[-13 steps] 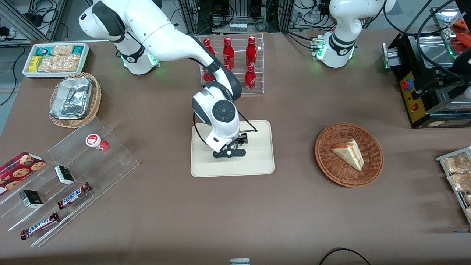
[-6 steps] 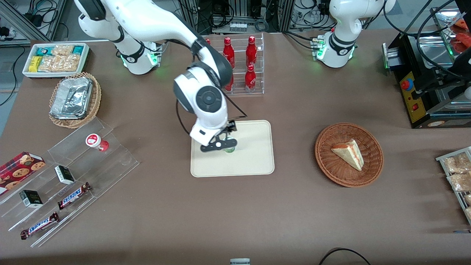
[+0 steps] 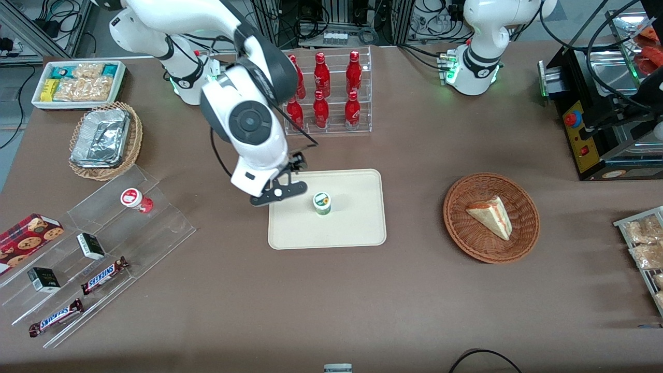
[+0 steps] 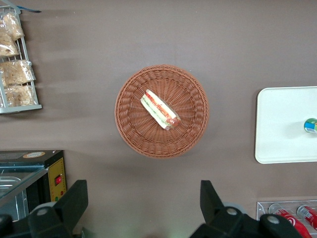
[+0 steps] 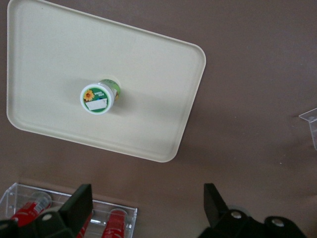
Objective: Place green gum on tray
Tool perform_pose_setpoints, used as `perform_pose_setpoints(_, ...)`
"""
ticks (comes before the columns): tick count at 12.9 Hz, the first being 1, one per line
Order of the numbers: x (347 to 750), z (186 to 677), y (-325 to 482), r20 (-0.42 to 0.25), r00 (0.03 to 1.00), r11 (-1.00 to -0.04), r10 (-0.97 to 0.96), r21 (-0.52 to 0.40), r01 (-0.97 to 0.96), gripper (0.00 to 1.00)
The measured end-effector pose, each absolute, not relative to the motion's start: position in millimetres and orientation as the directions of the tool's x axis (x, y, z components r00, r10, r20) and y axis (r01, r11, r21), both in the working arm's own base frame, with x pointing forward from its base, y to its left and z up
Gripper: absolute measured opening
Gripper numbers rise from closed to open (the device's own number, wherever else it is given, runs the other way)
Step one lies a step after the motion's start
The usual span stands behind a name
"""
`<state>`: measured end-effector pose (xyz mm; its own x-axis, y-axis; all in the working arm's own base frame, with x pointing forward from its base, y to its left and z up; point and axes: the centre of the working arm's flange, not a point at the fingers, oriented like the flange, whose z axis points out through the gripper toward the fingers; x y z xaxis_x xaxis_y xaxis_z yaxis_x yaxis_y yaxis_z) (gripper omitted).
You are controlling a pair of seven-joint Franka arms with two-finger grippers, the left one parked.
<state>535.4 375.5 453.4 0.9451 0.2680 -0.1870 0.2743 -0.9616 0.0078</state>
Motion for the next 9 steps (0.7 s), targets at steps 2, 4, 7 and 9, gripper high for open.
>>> perform_pose_setpoints(2,540.2,470.5,352.4,-0.197,0.939,-0.958,0.283,-0.002,0.288,1.00)
perform_pose_setpoints(4,551.4,485.8,323.7,-0.187,0.949,-0.966,0.255,-0.011,0.258,1.00)
perform_pose_setpoints(7,566.0,502.3,272.6,-0.177,0.967,-0.983,0.185,-0.019,0.184,1.00)
perform_pose_setpoints(9,575.5,501.3,235.4,-0.187,0.972,-0.989,0.145,-0.022,0.143,1.00)
